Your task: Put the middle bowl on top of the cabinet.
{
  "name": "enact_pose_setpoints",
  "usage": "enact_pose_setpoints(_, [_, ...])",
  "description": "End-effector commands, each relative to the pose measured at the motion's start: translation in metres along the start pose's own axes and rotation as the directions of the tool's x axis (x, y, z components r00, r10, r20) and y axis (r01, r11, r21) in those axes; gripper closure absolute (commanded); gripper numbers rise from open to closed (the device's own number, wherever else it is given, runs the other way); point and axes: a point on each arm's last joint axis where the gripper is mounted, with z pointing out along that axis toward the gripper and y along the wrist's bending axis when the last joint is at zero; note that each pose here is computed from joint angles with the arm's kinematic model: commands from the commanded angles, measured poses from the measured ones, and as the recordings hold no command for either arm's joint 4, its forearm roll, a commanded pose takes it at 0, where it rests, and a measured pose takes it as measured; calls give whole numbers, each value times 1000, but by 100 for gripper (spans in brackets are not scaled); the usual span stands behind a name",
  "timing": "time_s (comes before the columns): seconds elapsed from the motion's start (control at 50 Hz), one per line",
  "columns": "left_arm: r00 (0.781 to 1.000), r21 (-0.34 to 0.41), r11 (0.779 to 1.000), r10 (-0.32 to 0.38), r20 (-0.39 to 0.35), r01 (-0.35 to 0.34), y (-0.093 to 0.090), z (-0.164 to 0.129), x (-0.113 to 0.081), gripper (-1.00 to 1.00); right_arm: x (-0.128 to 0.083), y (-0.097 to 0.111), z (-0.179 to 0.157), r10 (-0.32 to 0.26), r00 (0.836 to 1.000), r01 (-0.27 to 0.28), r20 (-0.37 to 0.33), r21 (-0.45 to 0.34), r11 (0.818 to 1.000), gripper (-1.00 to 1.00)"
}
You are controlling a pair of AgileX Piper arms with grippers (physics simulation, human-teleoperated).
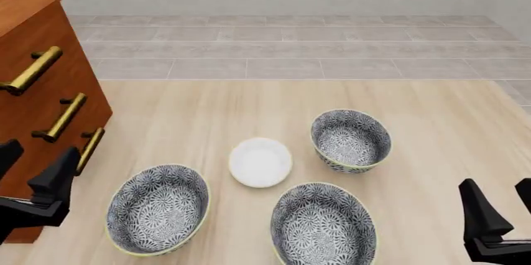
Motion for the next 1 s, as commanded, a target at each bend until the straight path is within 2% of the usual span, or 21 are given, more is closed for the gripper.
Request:
enact_pose_setpoints(0.02, [999, 1, 1000, -3, -36, 3, 1, 6, -17, -100, 0, 0, 1, -8, 1000, 8, -1, -6, 1000, -100])
enact_pose_setpoints(0.2, [997, 11, 1000, -12, -72, 13, 1, 8, -27, -100, 0, 0, 1, -5, 1000, 5, -5, -4, 1000, -100])
enact_pose_setpoints(0.42, [992, 21, 999, -29, -126, 32, 0, 15, -29, -100, 0, 0, 1, -1, 1000, 1, -7, -4, 1000, -100])
enact_pose_setpoints(0.64, [979, 24, 999, -29, -201, 34, -1, 24, -24, -100, 0, 0, 2, 3, 1000, -3, -9, -5, 1000, -100])
enact_pose_setpoints(1.0, [962, 0, 999, -33, -270, 34, 2, 35, -12, -100, 0, 0, 4, 13, 1000, -13, -11, -3, 1000, -100])
